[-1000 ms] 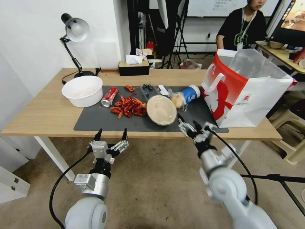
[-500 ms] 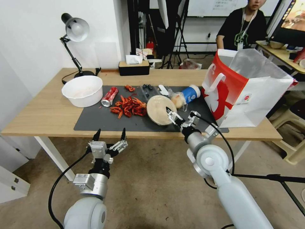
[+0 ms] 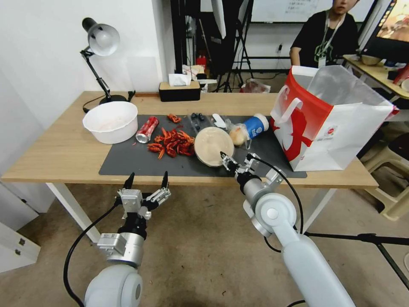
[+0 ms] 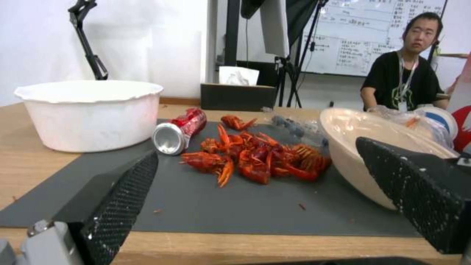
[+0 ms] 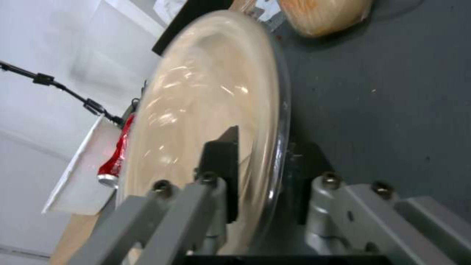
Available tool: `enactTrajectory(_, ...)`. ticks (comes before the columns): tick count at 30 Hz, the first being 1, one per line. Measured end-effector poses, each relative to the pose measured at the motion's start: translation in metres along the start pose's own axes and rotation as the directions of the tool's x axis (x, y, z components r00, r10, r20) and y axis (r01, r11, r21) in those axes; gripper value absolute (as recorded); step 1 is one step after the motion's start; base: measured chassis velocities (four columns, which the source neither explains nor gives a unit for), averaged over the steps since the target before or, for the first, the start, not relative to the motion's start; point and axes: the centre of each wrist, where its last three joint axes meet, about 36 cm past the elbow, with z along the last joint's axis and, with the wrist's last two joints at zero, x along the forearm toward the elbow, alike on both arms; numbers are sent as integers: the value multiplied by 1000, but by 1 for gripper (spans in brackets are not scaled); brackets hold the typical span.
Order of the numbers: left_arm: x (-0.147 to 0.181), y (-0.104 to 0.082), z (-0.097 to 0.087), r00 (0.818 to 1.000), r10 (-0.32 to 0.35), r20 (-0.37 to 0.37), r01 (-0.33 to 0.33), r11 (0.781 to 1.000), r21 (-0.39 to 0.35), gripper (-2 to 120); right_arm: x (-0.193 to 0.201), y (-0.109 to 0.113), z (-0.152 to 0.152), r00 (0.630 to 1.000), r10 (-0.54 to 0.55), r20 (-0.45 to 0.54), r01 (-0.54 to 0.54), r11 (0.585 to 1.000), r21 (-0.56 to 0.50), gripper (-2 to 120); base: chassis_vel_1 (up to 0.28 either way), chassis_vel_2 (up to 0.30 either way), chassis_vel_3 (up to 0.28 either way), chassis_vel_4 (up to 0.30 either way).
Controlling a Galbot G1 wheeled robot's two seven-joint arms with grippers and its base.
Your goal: Pick up the trash from the table and place it into the takeout bag.
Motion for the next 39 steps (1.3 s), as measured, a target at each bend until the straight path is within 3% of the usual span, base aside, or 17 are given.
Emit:
enactTrajectory(2,0,-1,0,1000,1,1,-1,1000,3,100,2,-1,-1,1000,0,6,0,1000,7,6,0,0,0,0)
enactTrajectory(5,0,-1,1,1000,2,1,-2,1000,3,100,5,-1,-3,1000,-7,18,7,1000,20,2,0,0,0,0)
enactTrajectory(11,1,-2,1,1000,1,0,-1,1000,3,100,17,-4,-10,992,-94,82,87,993,81,1,0,0,0,0)
enactTrajectory(14,2,-2,1,1000,2,0,-2,1000,3,100,32,-5,-32,950,-252,184,220,959,177,1,0,0,0,0)
enactTrajectory(15,2,-2,1,1000,2,0,-2,1000,3,100,32,-5,-32,950,-252,184,220,959,177,1,0,0,0,0)
enactTrajectory(19,2,-2,1,1000,4,2,-4,1000,2,100,52,-5,-86,878,-342,335,225,912,342,1,0,0,0,0)
enactTrajectory(20,2,-2,1,1000,4,2,-4,1000,2,100,52,-5,-86,878,-342,335,225,912,342,1,0,0,0,0)
enactTrajectory(23,2,-4,0,1000,7,3,-7,1000,3,100,67,-4,-131,830,-332,448,108,884,456,1,0,0,0,0)
enactTrajectory(24,2,-4,0,1000,7,3,-7,1000,3,100,67,-4,-131,830,-332,448,108,884,456,1,0,0,0,0)
enactTrajectory(27,2,-5,0,1000,10,4,-10,1000,3,100,79,-6,-170,787,-293,543,-57,842,537,1,0,0,0,0)
enactTrajectory(28,2,-5,0,1000,10,4,-10,1000,3,100,79,-6,-170,787,-293,543,-57,842,537,1,0,0,0,0)
enactTrajectory(32,3,-6,0,1000,12,5,-12,1000,2,100,95,-16,-218,734,-200,649,-311,751,583,1,0,0,0,0)
enactTrajectory(35,3,-7,1,1000,13,5,-13,1000,1,100,99,-18,-227,724,-173,667,-358,733,579,1,0,0,0,0)
enactTrajectory(39,4,-9,1,1000,16,6,-16,1000,2,100,97,-30,-239,696,-87,713,-493,664,562,1,0,0,0,0)
